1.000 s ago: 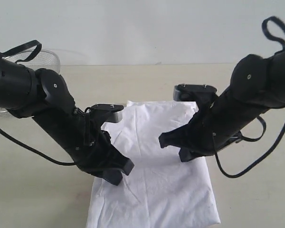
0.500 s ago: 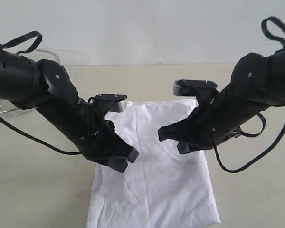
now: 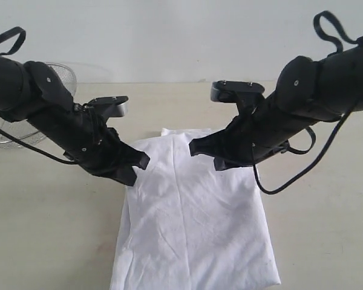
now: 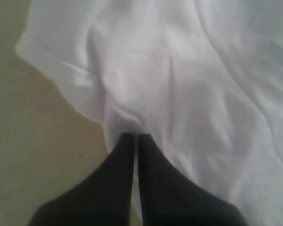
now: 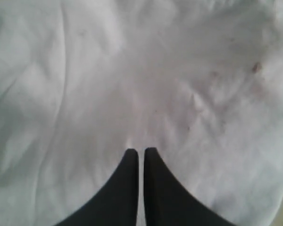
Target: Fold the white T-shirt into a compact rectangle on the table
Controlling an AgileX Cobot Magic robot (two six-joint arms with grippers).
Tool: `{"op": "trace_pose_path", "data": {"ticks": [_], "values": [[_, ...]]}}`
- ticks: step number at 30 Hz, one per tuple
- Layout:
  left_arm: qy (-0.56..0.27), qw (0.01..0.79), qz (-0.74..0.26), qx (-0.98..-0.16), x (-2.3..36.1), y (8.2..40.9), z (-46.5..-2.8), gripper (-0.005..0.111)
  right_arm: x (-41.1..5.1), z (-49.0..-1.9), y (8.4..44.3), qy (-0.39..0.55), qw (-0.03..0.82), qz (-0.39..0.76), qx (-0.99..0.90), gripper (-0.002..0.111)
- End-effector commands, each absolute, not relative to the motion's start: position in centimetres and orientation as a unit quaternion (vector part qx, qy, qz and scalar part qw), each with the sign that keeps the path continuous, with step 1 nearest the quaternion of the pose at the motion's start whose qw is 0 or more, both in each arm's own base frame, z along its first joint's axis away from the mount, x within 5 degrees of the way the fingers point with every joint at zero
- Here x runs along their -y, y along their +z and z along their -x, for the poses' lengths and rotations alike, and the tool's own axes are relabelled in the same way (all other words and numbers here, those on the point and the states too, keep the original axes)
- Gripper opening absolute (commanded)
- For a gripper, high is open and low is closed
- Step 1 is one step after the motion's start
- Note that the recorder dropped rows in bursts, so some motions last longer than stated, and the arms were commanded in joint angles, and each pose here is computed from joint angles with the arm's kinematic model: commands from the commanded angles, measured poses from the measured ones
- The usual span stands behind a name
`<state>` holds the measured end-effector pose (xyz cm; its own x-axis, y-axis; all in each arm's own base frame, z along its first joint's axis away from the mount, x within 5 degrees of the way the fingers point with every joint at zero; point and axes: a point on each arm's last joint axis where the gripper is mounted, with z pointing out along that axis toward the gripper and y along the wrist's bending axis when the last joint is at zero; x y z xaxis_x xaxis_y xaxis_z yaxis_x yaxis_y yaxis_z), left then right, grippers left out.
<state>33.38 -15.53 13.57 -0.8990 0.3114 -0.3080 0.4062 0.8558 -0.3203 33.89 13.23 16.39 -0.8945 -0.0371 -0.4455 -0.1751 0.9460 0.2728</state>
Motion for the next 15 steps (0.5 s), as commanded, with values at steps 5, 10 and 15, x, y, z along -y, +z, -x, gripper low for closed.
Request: {"op": "trace_pose_path", "data": {"ticks": [5, 10, 15], "values": [[-0.192, 0.106, -0.184, -0.958, 15.6, 11.7, -34.0, 0.004, -13.5, -34.7, 13.3, 0.145, 0.184, 0.051, -0.971, 0.0], [-0.193, 0.129, -0.184, -0.955, 15.2, 13.1, -34.2, 0.004, -13.5, -34.7, 15.2, 0.151, 0.208, 0.054, -0.965, 0.0], [-0.199, 0.165, -0.18, -0.949, 14.8, 15.6, -34.9, 0.004, -13.4, -34.3, 18.6, 0.163, 0.252, 0.058, -0.952, 0.0]]}}
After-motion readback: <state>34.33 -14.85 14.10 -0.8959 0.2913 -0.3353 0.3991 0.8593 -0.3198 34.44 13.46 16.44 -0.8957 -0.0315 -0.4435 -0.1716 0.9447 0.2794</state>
